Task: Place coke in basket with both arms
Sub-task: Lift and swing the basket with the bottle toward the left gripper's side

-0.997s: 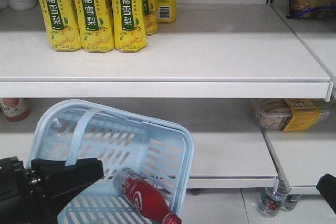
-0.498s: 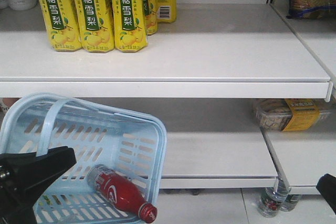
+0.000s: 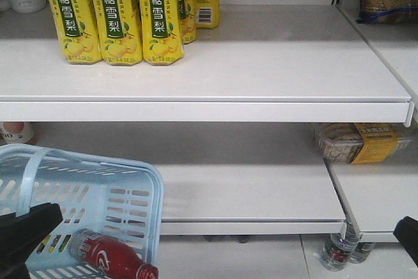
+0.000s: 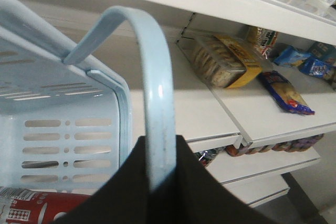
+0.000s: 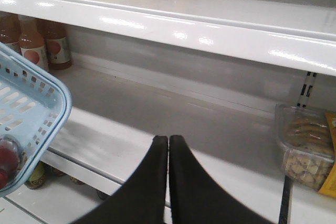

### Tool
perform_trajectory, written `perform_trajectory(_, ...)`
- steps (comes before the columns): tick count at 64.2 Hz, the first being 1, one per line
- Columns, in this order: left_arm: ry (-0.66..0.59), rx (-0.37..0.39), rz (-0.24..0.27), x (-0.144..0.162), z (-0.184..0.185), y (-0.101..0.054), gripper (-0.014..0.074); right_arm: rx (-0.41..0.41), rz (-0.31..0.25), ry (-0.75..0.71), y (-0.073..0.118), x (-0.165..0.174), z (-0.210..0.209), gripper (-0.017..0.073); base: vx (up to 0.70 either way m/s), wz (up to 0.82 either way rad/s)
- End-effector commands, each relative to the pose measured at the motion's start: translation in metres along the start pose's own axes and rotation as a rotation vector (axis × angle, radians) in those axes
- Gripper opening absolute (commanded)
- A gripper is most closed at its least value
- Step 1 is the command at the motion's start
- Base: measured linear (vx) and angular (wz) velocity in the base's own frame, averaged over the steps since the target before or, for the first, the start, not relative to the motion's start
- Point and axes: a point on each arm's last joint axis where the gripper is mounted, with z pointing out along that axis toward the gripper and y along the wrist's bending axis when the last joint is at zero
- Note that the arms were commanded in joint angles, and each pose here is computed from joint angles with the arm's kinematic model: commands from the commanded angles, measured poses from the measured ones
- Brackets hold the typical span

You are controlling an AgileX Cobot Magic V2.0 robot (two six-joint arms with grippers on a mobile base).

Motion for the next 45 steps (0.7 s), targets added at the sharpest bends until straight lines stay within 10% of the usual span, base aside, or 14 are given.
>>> perform_trajectory(1, -0.246, 0.032, 0.017, -0.021, -0.010, -0.003, -0.0006, -0.001, -0.011, -0.095, 0.000, -0.015, -0.002, -0.0009, 0.00, 0.00)
perform_trajectory(34, -0.378, -0.130, 0.156, 0.002, -0.024, 0.027, -0.0006, -0.001, -0.010, -0.092, 0.000, -0.015, -0.002, -0.0009, 0.00, 0.00)
perform_trajectory(45, -0.426, -0.185, 0.115, 0.013, -0.030, 0.037, -0.0006, -0.001, -0.010, -0.092, 0.000, -0.015, -0.002, -0.0009, 0.00, 0.00)
